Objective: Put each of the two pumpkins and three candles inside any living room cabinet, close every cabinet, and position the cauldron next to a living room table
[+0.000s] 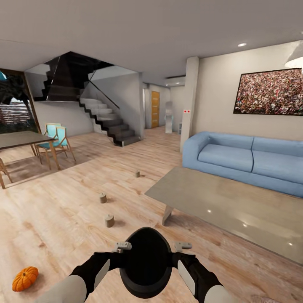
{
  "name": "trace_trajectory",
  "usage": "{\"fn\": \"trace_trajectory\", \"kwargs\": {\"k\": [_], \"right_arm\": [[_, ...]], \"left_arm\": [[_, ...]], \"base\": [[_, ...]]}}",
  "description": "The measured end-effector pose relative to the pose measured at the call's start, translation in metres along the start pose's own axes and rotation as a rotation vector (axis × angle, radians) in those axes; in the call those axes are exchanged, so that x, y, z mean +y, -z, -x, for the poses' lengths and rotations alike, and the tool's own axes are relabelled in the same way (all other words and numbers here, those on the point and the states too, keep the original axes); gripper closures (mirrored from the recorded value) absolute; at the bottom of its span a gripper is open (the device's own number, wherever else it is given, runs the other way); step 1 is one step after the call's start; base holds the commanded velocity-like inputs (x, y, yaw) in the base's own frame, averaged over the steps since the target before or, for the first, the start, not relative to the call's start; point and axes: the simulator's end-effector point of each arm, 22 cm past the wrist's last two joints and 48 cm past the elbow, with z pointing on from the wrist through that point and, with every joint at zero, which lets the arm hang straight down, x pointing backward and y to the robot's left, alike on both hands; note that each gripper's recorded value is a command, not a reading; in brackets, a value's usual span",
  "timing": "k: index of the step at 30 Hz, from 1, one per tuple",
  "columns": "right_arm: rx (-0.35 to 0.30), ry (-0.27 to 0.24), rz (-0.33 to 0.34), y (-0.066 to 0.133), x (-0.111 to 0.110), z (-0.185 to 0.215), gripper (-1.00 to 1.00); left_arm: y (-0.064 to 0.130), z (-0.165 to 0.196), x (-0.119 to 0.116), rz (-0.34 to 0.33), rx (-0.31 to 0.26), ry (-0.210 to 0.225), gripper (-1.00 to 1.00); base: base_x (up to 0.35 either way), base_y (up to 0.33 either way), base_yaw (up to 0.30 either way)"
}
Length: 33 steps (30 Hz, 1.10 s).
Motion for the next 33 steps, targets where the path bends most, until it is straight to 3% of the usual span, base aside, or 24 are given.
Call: {"fn": "trace_trajectory", "kwargs": {"k": [13, 33], "right_arm": [[-0.009, 0.002, 0.0, 0.003, 0.0006, 0.0044, 1.0], [-0.011, 0.001, 0.001, 0.0032, 0.0009, 0.0046, 1.0]], "left_arm": [[0.0029, 0.0042, -0.0005, 0.0, -0.009, -0.001, 1.0], [0.0033, 0.0047, -0.0004, 0.001, -0.01, -0.003, 1.0]], "base": [[0.0, -0.274, -0.244], [0.0, -0.28, -0.016]]}}
